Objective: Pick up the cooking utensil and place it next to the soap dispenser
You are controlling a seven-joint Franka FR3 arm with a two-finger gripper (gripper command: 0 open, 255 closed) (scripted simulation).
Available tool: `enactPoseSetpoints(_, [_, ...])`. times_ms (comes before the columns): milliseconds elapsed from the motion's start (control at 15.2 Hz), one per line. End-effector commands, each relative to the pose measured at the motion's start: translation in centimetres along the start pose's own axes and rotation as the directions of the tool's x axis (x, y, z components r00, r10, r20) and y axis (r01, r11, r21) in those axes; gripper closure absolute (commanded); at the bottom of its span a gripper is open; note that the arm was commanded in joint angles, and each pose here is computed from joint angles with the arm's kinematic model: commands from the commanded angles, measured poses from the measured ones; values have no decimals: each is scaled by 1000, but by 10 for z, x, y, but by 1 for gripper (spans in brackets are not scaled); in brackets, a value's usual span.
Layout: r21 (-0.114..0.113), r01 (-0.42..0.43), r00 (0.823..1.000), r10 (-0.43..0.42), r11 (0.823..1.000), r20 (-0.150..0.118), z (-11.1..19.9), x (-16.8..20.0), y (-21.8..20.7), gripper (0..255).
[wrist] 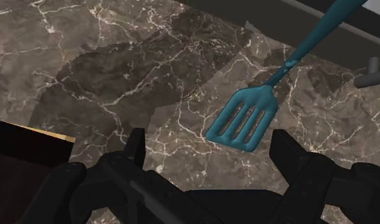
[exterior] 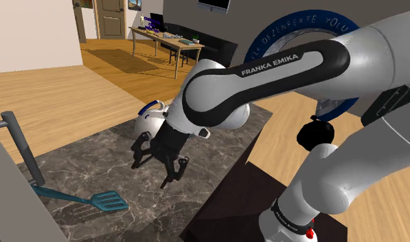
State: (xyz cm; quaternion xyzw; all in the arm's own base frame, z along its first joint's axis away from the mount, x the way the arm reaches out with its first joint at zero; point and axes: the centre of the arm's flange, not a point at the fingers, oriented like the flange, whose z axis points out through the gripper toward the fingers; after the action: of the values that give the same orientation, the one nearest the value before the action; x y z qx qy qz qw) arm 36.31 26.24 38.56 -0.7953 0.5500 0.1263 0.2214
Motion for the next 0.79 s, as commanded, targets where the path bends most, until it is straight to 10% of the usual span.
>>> enactPoseSetpoints(0, [27, -76, 997, 75, 997, 15, 18, -6, -15, 0])
enactPoseSetpoints(726, [115, -365, 930, 356, 924, 92, 96, -21, -85, 0])
